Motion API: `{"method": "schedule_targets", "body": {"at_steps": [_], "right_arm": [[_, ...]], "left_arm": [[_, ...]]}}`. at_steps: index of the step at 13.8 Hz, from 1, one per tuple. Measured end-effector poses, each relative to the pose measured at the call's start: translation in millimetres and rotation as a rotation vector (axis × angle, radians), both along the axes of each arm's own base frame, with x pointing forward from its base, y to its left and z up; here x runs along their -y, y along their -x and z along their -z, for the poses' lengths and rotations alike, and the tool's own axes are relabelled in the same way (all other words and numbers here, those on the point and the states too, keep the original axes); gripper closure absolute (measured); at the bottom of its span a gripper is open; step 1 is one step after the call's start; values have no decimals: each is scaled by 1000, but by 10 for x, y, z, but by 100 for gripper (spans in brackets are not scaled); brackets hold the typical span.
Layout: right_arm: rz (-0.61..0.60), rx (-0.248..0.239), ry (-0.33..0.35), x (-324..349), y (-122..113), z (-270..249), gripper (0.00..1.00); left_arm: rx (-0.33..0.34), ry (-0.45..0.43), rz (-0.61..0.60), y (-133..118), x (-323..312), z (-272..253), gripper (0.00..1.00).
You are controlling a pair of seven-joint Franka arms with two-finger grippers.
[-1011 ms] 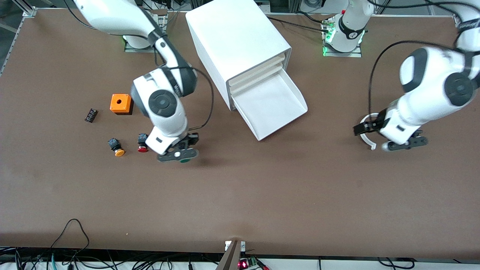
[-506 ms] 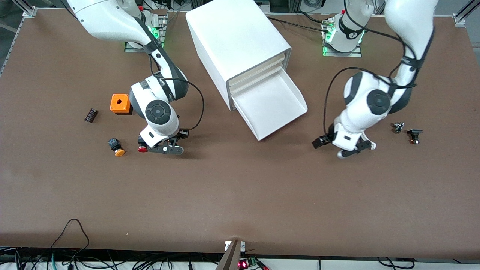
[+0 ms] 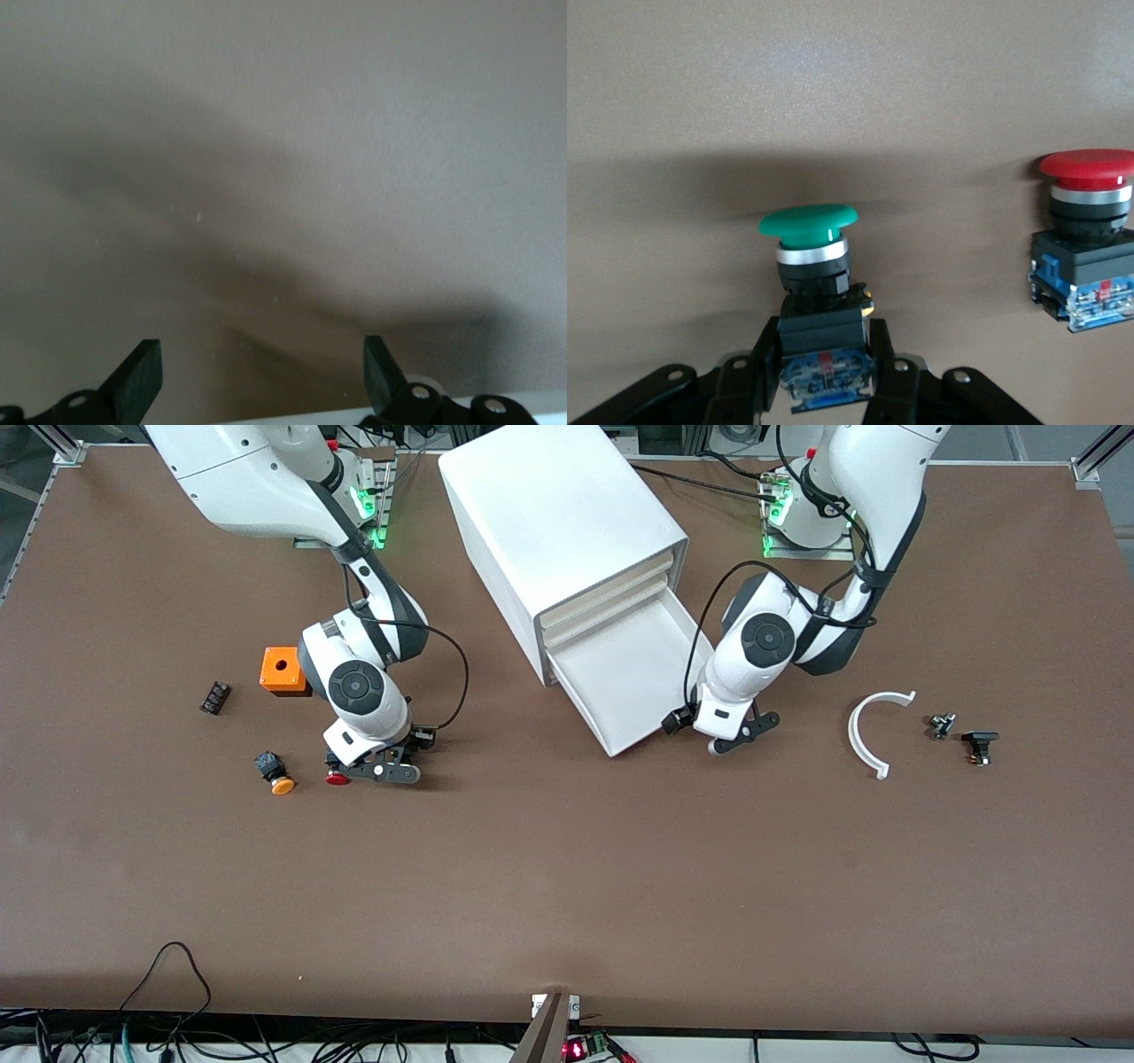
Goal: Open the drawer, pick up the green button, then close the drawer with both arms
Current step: 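Push the drawer shut with the left gripper while the right gripper carries the button, then set the green button down beside the red button with the right gripper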
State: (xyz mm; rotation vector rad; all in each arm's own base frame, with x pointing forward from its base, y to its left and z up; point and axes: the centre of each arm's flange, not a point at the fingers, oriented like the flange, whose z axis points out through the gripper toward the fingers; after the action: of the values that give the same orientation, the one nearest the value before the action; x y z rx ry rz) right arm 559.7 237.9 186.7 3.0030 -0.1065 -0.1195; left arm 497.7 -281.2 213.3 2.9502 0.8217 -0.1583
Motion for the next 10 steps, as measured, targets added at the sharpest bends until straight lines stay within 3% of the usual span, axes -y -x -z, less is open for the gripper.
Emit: {"method": "schedule_targets", "body": {"at_steps": [2,5,7,10], "right_arm": [[4,10,-5,3,-39,-37,36],[13,45,-13,-6,-196,-280,2],[24,46,5,-10,-304,-586,0],[50,48,37,-11,-510,-1251,0]], "left_arm": [[-11,3,-18,98,112,-5,0],[-58,3,-30,526,473,22,0],[-101,-13,-30,873,695,49,0],[-131,-24,5,1144,903,11,0]]}}
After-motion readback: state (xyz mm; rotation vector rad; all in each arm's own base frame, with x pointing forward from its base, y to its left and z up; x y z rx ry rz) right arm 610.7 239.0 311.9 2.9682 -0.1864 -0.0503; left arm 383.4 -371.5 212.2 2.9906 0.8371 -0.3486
